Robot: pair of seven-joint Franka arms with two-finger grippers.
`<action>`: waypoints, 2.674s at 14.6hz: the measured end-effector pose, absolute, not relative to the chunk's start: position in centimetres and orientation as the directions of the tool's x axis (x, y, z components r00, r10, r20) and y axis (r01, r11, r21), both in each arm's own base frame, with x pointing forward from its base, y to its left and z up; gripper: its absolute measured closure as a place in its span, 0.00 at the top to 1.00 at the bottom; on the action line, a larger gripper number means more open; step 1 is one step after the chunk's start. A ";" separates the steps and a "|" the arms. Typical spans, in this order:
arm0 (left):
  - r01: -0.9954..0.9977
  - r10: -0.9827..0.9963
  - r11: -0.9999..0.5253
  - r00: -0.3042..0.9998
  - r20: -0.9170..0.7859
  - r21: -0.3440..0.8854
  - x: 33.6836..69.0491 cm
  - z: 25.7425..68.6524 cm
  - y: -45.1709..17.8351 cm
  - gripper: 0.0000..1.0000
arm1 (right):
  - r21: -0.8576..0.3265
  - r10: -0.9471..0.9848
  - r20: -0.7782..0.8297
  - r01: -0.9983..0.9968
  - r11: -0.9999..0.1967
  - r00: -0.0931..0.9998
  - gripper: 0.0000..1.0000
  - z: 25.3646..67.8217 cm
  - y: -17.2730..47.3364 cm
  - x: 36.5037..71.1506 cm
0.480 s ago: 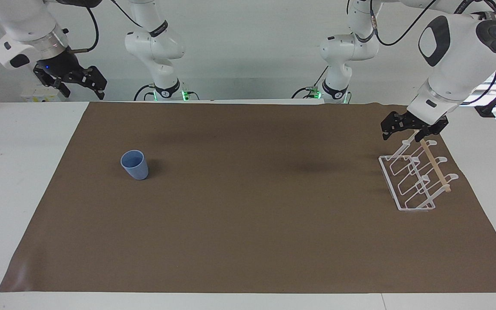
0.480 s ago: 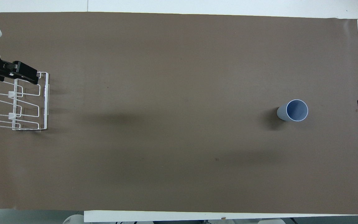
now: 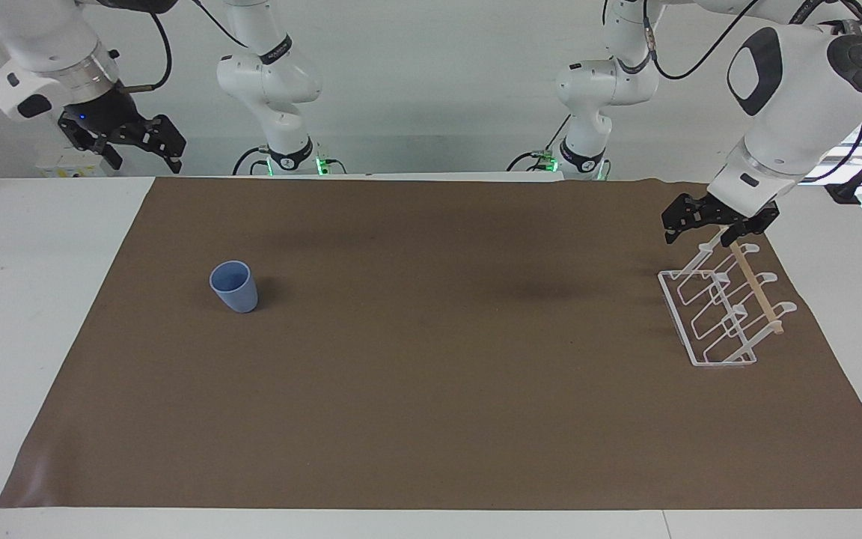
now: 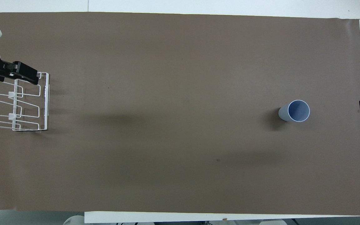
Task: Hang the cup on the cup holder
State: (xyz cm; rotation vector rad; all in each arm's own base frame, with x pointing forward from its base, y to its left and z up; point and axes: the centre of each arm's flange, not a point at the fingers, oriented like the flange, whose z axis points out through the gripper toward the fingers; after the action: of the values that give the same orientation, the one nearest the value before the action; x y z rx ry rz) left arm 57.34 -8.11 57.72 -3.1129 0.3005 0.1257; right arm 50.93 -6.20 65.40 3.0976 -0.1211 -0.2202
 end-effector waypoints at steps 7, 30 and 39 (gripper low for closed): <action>-0.191 -0.191 -0.981 0.978 -0.081 -0.004 57.3 57.7 -8.1 1.00 | 0.038 -0.006 -0.043 -0.004 -0.999 0.999 1.00 59.2 -9.0 51.9; -0.191 -0.190 -0.981 0.978 -0.081 -0.004 57.3 57.7 -8.1 1.00 | -0.087 0.069 -0.089 0.062 -0.994 0.994 0.92 36.8 -9.3 52.9; -0.180 -0.179 -0.984 0.980 -0.086 -0.004 57.3 57.8 -7.4 1.00 | -0.094 0.134 -0.099 0.125 -0.988 0.986 0.24 34.8 -8.1 52.2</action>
State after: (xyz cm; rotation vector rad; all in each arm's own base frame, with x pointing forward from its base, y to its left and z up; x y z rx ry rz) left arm 57.25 -7.40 57.84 -3.1142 0.2819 0.1340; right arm 52.25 -8.13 34.80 3.2177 0.2097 -0.1706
